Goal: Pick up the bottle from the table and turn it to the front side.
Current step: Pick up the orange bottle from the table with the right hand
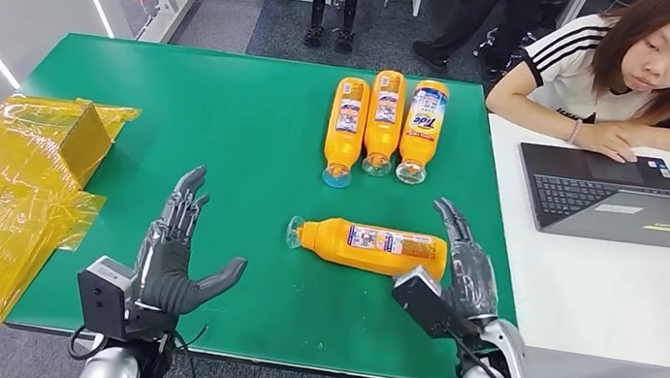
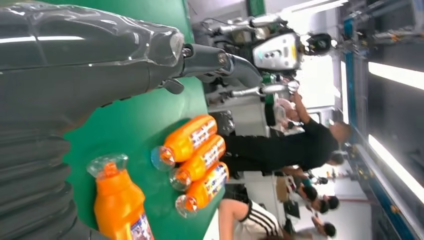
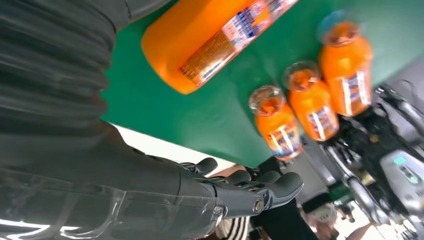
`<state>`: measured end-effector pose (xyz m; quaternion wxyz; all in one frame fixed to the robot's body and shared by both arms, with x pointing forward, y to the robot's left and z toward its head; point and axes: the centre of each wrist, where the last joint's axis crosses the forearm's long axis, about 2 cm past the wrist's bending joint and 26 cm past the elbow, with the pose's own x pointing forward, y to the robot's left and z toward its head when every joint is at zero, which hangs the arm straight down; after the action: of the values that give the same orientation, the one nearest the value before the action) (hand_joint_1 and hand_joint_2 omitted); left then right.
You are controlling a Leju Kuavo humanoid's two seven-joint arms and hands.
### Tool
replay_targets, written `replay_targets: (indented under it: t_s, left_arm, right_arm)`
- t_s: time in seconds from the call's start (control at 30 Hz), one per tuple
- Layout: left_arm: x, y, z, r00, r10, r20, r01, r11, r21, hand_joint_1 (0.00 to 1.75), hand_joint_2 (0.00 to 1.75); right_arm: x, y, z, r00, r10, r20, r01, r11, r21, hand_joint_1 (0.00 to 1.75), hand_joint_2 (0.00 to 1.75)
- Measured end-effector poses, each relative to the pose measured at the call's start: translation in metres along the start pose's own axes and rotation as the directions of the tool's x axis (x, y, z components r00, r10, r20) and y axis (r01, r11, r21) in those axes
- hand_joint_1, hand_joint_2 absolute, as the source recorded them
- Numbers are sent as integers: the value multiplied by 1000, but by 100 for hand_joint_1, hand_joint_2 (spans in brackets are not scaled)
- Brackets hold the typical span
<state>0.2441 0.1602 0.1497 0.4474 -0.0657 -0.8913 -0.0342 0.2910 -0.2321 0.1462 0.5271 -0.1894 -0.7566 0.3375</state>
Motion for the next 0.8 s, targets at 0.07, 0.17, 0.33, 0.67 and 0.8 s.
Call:
replay_targets:
  t_s: [0.07, 0.17, 0.33, 0.67, 0.8]
  left_arm:
    - [-3, -1, -4, 1000, 5, -2, -6, 1000, -19, 0, 175]
    - [-7, -2, -9, 1000, 8, -7, -8, 999, -40, 0, 175]
    - [-12, -3, -15, 1000, 23, -17, -24, 998, -64, 0, 175]
    - [-19, -3, -20, 999, 25, -31, -28, 996, -90, 0, 175]
    - [-20, -1, -19, 999, 18, -34, -21, 995, -93, 0, 175]
  right_arm:
    - [-13, -8, -13, 999, 42, -34, -39, 997, 72, 0, 175]
    - [-31, -20, -33, 991, 110, -72, -97, 981, 169, 0, 175]
    - [-51, -40, -65, 977, 184, -107, -139, 933, 332, 0, 175]
    - [-70, -51, -99, 971, 228, -76, -154, 835, 528, 0, 175]
    - [-71, -50, -104, 977, 210, -49, -148, 822, 550, 0, 175]
